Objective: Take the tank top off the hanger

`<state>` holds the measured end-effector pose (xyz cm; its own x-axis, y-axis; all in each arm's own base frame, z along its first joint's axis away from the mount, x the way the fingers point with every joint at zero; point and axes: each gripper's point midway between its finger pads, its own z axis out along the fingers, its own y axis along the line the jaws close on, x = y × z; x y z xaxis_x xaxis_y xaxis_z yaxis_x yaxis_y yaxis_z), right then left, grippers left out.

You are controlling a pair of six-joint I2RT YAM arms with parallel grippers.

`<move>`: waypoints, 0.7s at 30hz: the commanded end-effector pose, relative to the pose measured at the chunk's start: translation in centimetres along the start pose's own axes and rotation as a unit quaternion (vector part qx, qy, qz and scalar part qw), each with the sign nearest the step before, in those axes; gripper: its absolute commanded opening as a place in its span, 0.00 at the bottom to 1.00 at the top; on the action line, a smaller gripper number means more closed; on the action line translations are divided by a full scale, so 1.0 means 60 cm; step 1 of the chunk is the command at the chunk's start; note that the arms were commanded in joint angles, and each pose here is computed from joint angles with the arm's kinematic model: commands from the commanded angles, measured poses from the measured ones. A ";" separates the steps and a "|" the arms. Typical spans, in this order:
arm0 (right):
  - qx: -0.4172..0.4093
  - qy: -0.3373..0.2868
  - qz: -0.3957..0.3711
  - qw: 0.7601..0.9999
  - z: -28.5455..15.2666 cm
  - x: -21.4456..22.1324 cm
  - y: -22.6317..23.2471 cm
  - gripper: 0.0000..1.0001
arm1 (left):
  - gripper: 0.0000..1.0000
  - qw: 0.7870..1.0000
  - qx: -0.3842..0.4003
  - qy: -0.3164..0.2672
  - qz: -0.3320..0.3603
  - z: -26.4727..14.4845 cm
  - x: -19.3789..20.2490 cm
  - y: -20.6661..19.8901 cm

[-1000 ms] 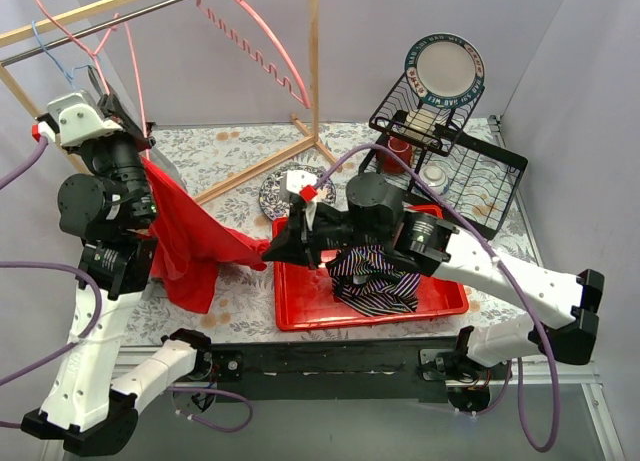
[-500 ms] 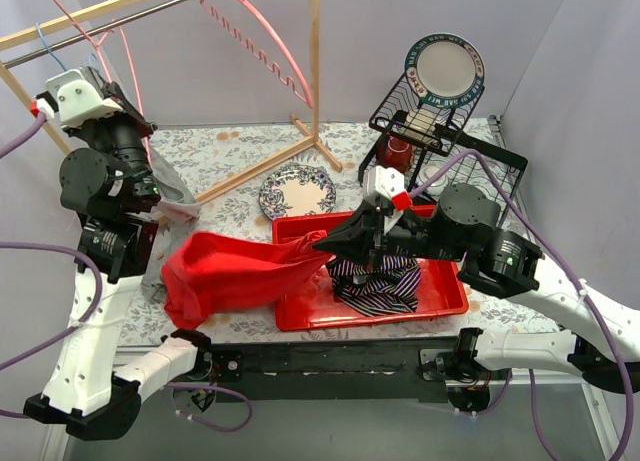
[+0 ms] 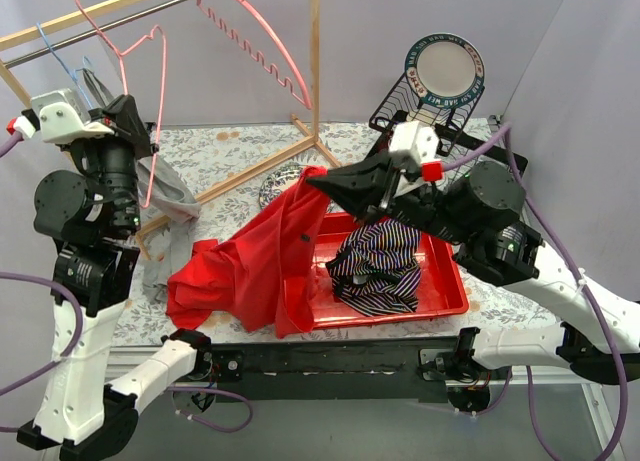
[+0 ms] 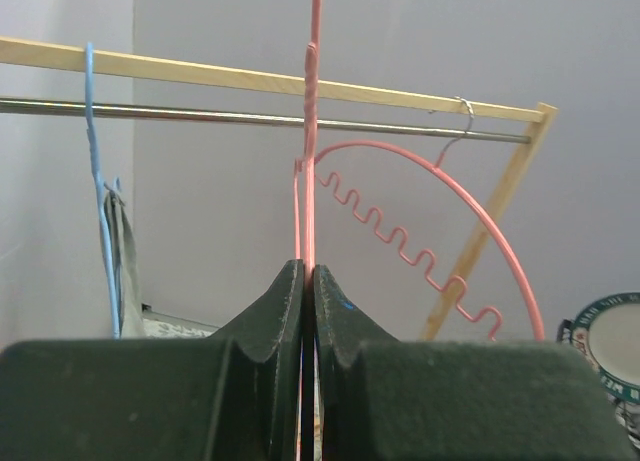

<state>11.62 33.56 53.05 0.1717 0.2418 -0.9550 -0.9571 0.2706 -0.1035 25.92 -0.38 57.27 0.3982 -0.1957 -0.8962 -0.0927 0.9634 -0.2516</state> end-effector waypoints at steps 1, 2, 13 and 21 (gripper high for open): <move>0.074 -0.184 -0.092 0.976 -0.021 -0.197 -0.048 0.01 | 0.00 0.996 0.074 0.044 0.003 -0.026 0.033 -0.034; 0.077 -0.193 -0.101 0.973 -0.022 -0.207 -0.049 0.01 | 0.00 0.996 0.075 0.049 0.004 -0.028 0.037 -0.033; 0.199 -0.240 -0.186 0.932 -0.034 -0.334 -0.122 0.01 | 0.00 0.988 0.128 0.082 -0.022 -0.054 0.052 -0.061; 0.246 -0.310 -0.256 0.882 -0.074 -0.434 -0.134 0.01 | 0.00 0.988 0.134 0.077 -0.029 -0.064 0.035 -0.061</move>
<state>15.65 27.62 70.92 0.6537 0.3524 -0.6697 -0.6590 0.7001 -0.2748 25.00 -4.97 53.32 0.2199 -0.2363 -0.9465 0.1435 0.9675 -0.2082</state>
